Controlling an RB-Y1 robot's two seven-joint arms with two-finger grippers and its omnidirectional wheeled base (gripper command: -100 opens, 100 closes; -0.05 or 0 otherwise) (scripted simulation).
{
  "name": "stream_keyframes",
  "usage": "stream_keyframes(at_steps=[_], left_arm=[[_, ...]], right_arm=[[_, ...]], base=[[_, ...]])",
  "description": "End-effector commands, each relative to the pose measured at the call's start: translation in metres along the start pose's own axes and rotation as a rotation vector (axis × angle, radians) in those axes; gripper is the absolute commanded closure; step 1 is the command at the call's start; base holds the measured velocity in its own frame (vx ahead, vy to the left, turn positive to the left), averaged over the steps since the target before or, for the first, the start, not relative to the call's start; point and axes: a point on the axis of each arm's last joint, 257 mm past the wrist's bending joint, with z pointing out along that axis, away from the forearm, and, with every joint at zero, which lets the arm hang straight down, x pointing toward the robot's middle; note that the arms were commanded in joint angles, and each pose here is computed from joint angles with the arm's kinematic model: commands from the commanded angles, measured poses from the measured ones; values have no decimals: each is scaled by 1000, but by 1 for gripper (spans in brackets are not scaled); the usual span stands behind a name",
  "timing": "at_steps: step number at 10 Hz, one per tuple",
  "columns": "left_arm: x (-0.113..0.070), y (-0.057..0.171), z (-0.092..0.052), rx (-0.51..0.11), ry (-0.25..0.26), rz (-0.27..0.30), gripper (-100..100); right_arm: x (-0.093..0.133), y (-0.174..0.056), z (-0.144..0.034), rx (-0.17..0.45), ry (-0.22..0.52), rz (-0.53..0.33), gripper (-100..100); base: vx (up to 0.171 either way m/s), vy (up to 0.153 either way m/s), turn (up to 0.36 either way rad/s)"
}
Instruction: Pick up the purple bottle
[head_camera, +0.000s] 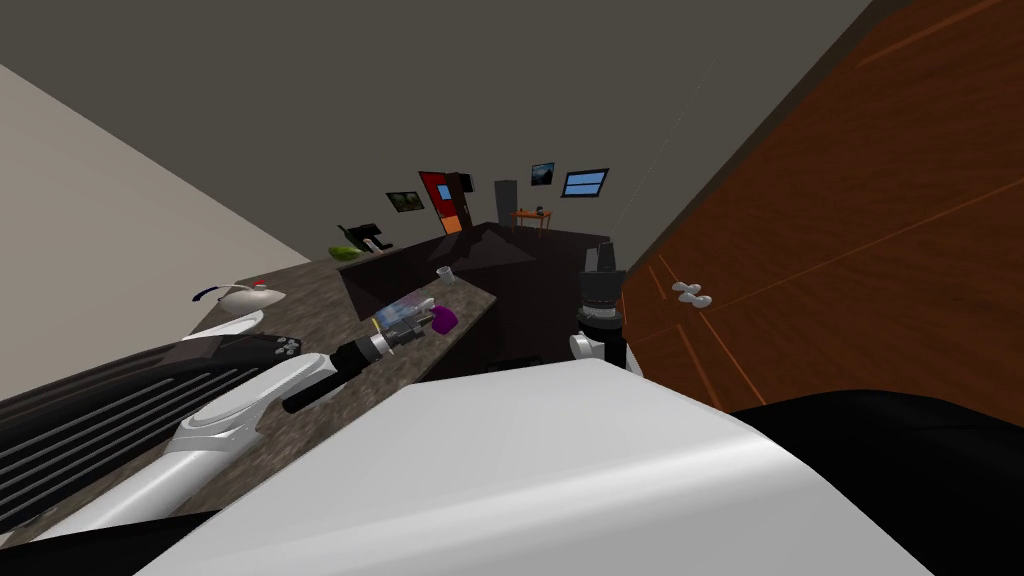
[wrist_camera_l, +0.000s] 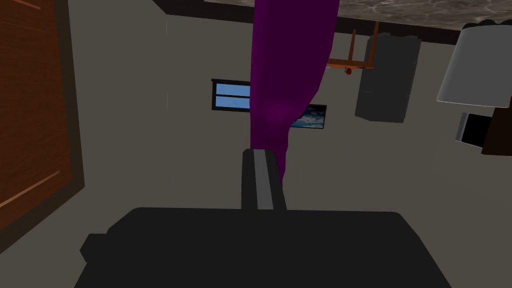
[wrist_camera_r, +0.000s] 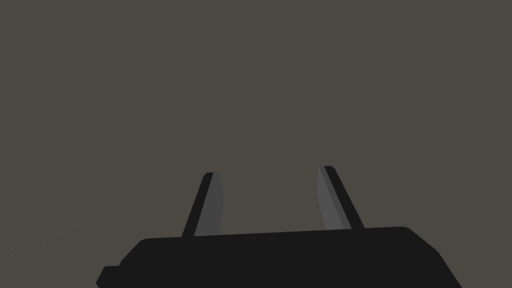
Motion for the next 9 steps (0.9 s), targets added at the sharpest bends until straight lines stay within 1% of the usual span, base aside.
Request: stream_keyframes(at_steps=[1, 2, 3, 4, 5, 7, 8, 9], left_arm=[[0, 0, 0, 0, 0, 0, 0], [3, 0, -4, 8, 28, 10, -100], [6, 0, -8, 14, 55, 19, -100], [7, 0, -10, 18, 71, 23, -100], [11, 1, -14, 25, 104, 33, -100], [15, 2, -19, 32, 138, 42, -100], [18, 3, -24, 38, 172, 50, -100], [20, 3, -26, 40, 188, 53, -100]], right_arm=[[0, 0, 0, 0, 0, 0, 0], [0, 0, 0, 0, 0, 0, 0], [0, 0, 0, 0, 0, 0, 0], [0, 0, 0, 0, 0, 0, 0], [0, 0, 0, 0, 0, 0, 0], [0, 0, 0, 0, 0, 0, 0], [0, 0, 0, 0, 0, 0, 0], [0, 0, 0, 0, 0, 0, 0]], base=[[0, 0, 0], [12, -14, 42], [45, -44, 62], [50, -48, 29], [38, -34, 55], [29, -29, 48], [29, -29, 57], [39, -37, 35]])
